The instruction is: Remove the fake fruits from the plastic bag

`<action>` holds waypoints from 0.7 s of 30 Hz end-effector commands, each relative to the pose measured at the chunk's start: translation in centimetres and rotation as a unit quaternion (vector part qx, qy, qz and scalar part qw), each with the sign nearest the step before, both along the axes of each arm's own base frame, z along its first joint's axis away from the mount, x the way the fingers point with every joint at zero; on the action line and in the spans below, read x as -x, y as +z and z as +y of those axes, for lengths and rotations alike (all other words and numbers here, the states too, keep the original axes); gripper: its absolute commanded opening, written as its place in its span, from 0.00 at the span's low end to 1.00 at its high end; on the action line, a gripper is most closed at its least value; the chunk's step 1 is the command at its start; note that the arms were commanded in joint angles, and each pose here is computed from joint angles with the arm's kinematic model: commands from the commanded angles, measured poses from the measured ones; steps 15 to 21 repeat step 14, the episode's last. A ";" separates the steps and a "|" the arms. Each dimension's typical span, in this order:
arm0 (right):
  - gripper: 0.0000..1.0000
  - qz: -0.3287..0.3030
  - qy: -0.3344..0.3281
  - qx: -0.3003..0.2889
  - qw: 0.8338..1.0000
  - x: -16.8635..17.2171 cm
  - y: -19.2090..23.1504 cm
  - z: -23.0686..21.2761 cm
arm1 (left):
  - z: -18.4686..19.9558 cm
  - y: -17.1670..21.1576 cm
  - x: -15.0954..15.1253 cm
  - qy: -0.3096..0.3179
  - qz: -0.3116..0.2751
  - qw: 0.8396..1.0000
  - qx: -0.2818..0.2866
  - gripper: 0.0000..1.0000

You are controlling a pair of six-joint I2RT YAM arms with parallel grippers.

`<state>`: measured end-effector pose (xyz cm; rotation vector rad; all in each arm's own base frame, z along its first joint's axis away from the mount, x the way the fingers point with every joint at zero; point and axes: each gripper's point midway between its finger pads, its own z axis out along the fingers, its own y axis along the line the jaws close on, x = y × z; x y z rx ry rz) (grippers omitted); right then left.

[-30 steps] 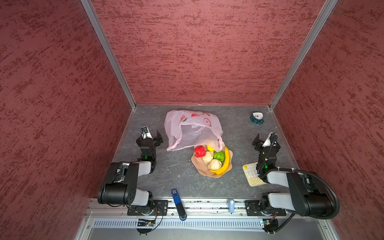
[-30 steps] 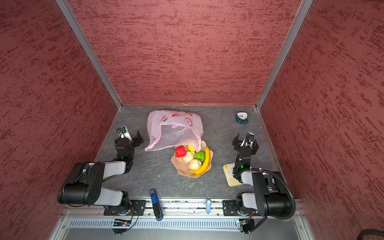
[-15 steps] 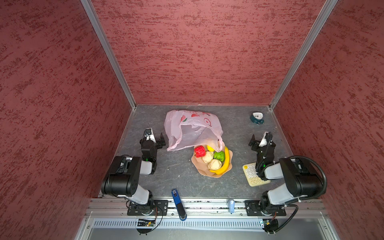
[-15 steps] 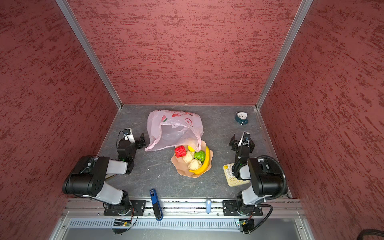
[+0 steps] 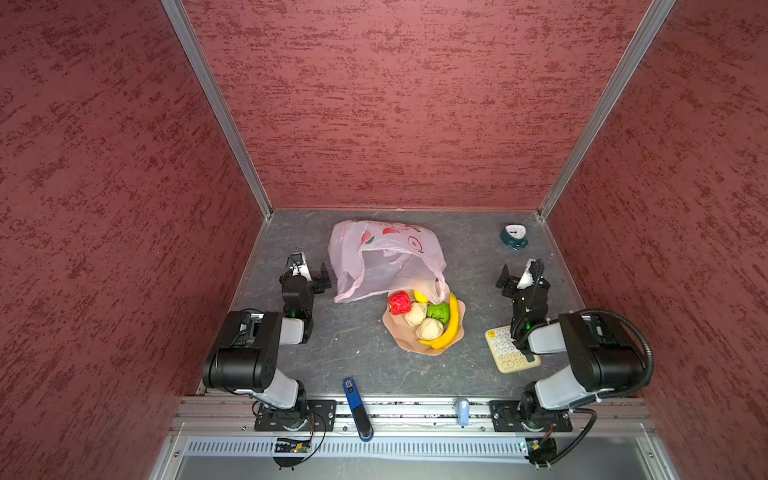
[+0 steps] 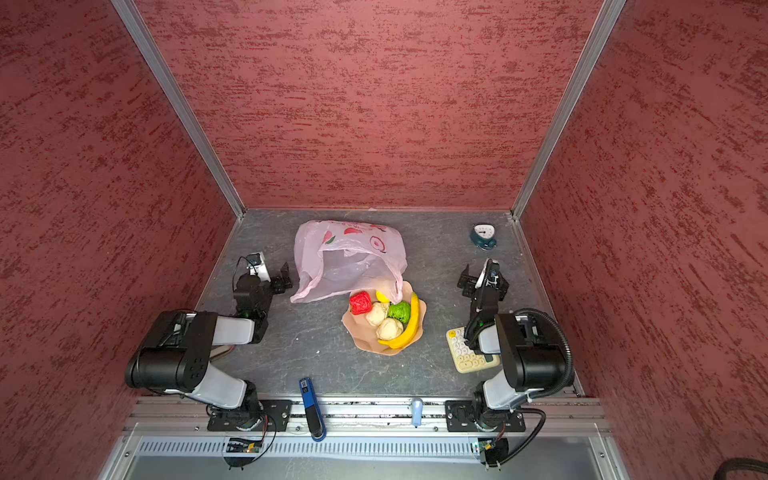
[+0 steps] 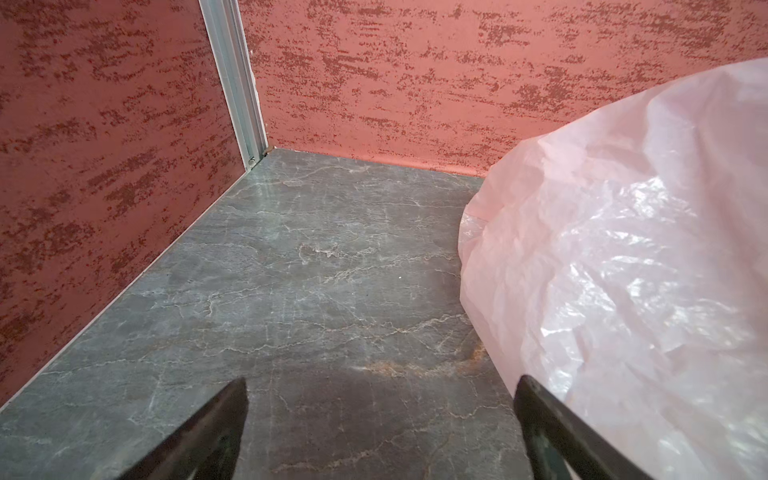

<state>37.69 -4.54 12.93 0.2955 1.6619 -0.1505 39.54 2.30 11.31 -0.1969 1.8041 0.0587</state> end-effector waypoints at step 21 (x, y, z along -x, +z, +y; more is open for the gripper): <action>0.99 -0.008 0.006 0.003 1.000 -0.5 0.6 -0.1 | 0.0 0.2 -0.2 -0.005 -0.001 1.000 0.001 0.99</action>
